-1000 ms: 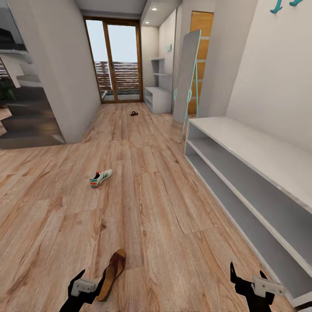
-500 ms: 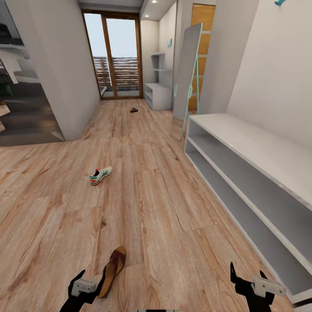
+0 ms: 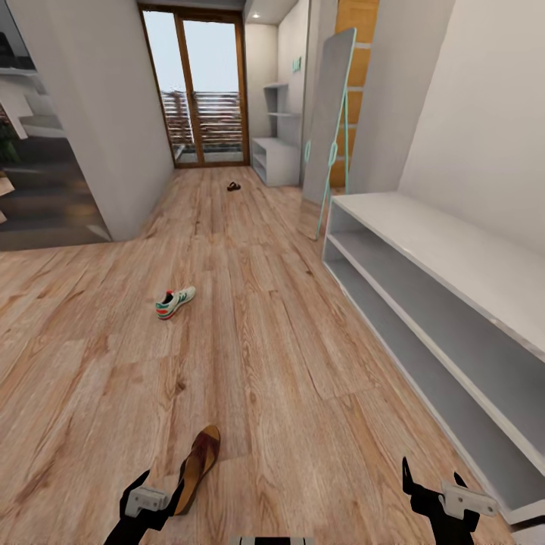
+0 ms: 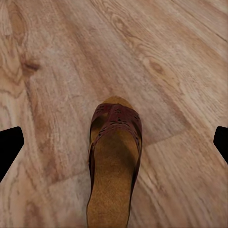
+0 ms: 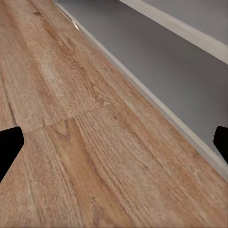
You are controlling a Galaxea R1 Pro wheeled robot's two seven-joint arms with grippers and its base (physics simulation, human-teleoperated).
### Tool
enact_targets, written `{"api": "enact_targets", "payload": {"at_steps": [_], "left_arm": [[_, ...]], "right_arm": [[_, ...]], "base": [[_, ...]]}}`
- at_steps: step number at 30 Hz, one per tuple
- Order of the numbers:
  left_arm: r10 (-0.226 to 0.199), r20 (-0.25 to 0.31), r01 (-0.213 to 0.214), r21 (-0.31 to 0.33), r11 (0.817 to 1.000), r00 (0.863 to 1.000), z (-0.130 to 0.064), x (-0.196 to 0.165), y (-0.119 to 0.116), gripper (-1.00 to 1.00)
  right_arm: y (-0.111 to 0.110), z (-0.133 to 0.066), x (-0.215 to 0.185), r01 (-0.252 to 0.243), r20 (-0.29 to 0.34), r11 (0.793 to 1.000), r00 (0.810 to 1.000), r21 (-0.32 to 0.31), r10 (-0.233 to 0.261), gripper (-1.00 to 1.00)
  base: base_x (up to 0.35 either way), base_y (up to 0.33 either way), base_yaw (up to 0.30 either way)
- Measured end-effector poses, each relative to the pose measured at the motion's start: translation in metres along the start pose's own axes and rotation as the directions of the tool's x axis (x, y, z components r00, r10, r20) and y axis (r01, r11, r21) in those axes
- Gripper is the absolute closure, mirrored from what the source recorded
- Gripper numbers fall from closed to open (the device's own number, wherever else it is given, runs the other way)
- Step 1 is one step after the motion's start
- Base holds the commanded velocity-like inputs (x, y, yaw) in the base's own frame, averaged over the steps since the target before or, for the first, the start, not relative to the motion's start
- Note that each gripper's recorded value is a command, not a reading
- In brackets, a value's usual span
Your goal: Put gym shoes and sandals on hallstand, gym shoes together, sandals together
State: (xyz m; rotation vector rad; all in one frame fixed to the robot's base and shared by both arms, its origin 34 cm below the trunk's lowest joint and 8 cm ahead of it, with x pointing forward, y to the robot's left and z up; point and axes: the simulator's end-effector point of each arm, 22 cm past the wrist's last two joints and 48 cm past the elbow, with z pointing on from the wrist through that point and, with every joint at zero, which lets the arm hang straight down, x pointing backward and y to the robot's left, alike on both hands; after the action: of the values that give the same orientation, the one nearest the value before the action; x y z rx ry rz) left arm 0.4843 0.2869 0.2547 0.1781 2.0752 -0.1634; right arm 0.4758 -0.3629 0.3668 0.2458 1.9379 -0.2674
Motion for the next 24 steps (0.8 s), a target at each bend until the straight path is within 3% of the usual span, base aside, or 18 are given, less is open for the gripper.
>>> {"api": "enact_targets", "payload": {"at_steps": [8,18,24], "left_arm": [[0.003,0.019,-0.003,0.004,1.000,1.000,0.008,-0.010,-0.001,-1.00],[0.014,0.076,-0.015,0.017,1.000,0.997,0.034,-0.046,0.000,-1.00],[0.017,0.082,-0.018,0.019,1.000,0.997,0.037,-0.050,0.000,-1.00]], "right_arm": [[0.000,0.000,0.001,0.001,-0.001,1.000,1.000,0.000,-0.001,-1.00],[0.000,-0.001,0.000,0.003,-0.001,1.000,1.000,-0.001,-0.003,-1.00],[0.000,-0.001,0.002,0.003,-0.003,1.000,1.000,-0.001,-0.003,-1.00]], "base": [[0.000,0.000,0.000],[0.000,0.000,0.000],[0.000,0.000,0.000]]}}
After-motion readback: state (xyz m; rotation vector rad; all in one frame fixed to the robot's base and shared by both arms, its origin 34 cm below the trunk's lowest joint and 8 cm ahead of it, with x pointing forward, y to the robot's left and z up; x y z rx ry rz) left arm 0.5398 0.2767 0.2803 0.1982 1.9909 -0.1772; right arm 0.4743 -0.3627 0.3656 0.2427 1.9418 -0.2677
